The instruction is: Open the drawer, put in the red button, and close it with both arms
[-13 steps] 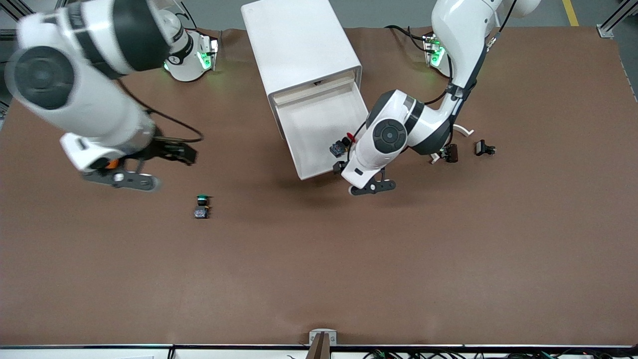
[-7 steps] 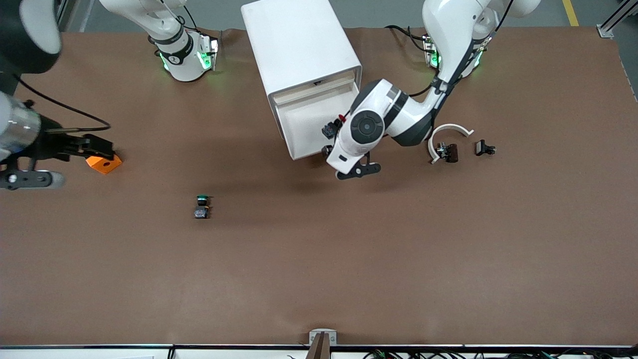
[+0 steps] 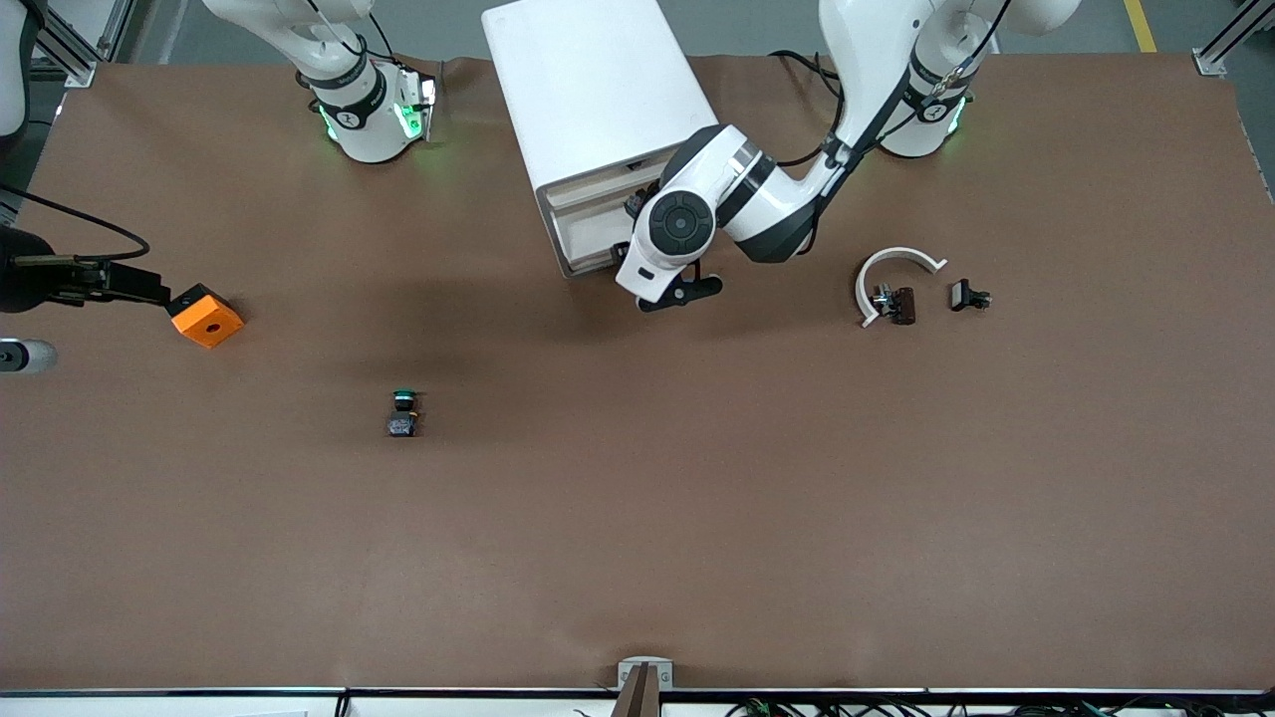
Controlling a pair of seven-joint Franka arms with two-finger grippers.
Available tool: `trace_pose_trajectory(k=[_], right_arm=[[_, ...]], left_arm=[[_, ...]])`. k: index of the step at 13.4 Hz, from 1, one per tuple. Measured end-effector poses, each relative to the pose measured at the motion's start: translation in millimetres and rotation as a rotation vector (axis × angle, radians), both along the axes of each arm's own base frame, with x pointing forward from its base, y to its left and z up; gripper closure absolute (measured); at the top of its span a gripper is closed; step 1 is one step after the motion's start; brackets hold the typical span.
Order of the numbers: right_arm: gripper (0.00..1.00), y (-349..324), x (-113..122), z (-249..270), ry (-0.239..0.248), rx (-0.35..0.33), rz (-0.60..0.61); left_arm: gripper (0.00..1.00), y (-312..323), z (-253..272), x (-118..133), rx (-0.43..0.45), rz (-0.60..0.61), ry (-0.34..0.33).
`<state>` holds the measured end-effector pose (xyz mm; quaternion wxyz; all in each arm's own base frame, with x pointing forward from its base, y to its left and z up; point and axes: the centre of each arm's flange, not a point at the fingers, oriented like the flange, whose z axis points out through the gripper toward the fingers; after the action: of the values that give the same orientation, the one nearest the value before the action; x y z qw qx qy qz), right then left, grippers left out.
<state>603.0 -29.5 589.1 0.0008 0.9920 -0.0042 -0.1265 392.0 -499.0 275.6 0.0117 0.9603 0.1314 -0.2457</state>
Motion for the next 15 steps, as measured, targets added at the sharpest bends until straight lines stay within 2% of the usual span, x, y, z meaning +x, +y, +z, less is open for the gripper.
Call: trace_pose_trajectory(k=[5, 9, 10, 12, 14, 15], right_arm=[[0.00, -16, -1, -2, 0.004, 0.007, -0.002], [0.00, -16, -3, -2, 0.013, 0.005, -0.012], [0.00, -15, -3, -1, 0.013, 0.004, -0.014], [0.00, -15, -5, 2, 0.008, 0.003, -0.017], [0.00, -13, -10, 11, 0.003, 0.004, -0.015], [0.00, -10, -16, 17, 0.016, 0.007, -0.009]], left_arm=[[0.00, -18, -12, -26, -0.009, 0.065, 0.118], [0.00, -12, -15, -13, -0.005, 0.181, 0.167], [0.00, -10, -9, -2, -0.008, 0.215, 0.159], [0.00, 9, 3, 39, -0.017, 0.278, 0.109], [0.00, 46, 15, 88, 0.020, 0.309, 0.019], [0.00, 66, 21, 111, 0.048, 0.314, -0.027]])
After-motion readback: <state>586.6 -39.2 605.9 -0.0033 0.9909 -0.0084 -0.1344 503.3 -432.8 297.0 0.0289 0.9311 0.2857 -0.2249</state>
